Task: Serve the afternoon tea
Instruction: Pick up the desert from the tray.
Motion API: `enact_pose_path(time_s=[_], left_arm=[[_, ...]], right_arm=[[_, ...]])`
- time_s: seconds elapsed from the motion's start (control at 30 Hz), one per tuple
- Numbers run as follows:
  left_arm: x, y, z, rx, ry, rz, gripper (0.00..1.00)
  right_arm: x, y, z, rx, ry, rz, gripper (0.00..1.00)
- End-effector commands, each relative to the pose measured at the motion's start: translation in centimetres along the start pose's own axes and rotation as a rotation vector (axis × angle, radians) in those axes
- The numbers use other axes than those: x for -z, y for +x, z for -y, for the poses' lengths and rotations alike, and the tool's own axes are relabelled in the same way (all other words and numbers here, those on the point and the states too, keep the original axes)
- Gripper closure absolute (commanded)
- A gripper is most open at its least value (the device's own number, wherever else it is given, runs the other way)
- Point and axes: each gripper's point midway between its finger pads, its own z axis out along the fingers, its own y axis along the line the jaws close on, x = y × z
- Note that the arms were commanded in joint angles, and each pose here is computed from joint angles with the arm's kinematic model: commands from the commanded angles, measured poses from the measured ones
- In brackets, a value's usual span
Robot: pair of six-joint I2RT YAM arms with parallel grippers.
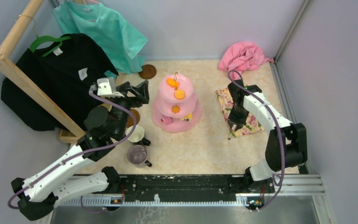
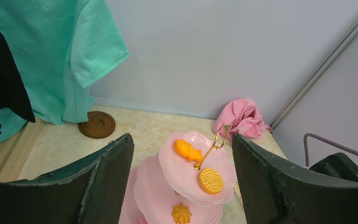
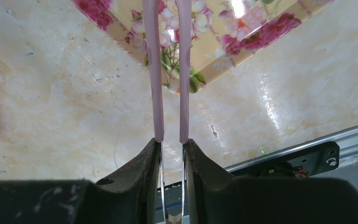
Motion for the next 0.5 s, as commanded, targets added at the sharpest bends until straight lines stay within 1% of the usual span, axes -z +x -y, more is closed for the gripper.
enact_pose_path(time_s=[0.0, 0.13, 0.47], left_arm=[[0.0, -0.8, -0.2, 0.037, -0.004, 0.035, 0.17], [0.0, -0.6, -0.7, 0.035, -0.017, 0.035, 0.17], [-0.1, -0.1, -1.0, 0.041, -0.027, 0.030, 0.17]], right_arm=[[0.2, 0.7, 0.0, 0.006, -0.049, -0.026, 0.75], [-0.6, 1.4, 0.3, 0.007, -0.043, -0.061, 0.74], [-1.9, 1.9, 0.9, 0.018, -0.035, -0.093, 0.69]])
